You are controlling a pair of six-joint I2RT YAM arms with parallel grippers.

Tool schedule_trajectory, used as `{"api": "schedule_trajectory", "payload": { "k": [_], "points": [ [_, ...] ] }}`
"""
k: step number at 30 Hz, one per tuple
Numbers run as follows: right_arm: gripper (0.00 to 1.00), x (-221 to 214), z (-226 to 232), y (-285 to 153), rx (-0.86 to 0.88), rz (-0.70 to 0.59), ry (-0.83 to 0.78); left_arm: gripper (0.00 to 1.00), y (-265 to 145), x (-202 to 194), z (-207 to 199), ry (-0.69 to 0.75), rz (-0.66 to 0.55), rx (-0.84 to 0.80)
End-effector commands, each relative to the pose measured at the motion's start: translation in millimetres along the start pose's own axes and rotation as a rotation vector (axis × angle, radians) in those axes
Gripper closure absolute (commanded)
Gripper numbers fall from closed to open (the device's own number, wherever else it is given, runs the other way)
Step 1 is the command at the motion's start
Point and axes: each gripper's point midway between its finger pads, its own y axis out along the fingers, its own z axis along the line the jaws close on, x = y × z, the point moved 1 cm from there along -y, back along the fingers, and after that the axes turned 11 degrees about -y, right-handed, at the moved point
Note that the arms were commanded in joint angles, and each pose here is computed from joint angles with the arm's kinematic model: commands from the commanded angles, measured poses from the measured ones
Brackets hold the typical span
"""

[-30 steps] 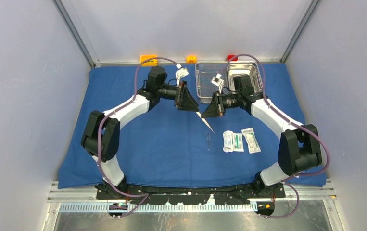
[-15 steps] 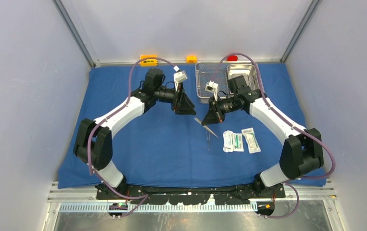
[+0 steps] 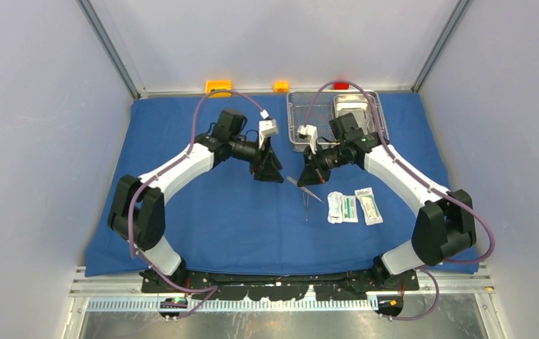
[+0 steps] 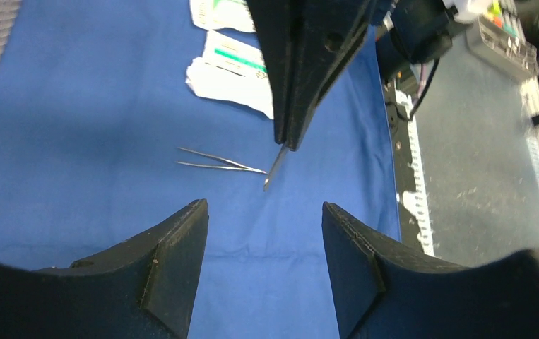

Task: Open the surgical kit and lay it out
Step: Place the medical item in the surgical kit.

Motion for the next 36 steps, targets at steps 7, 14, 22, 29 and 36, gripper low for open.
{"api": "schedule_trajectory", "payload": {
  "k": [7, 14, 22, 29, 36],
  "points": [
    [0.99, 24.6, 15.3, -8.5, 0.012, -0.038, -0.127, 0.39, 27.1, -4.9, -12.2, 0.223, 0.041, -0.103],
    [1.00, 21.4, 15.6, -7.3, 0.012, -0.037, -0.123, 0.49, 31.9, -6.2, -11.1, 0.214, 0.019, -0.121],
    [1.00, 20.8, 12.2, -5.8, 0.004, -0.033, -0.125, 0.69, 36.0, -10.1, -11.0, 0.176, 0.024, -0.153],
    [1.00, 21.1, 7.5, -4.0, -0.010, -0.029, -0.115, 0.88, 36.7, -12.0, -12.5, 0.163, 0.032, -0.171],
    [0.86, 24.6, -10.7, -5.2, -0.115, -0.020, -0.061, 1.00, 31.9, -8.0, -8.5, 0.170, 0.051, -0.107]
  ]
}}
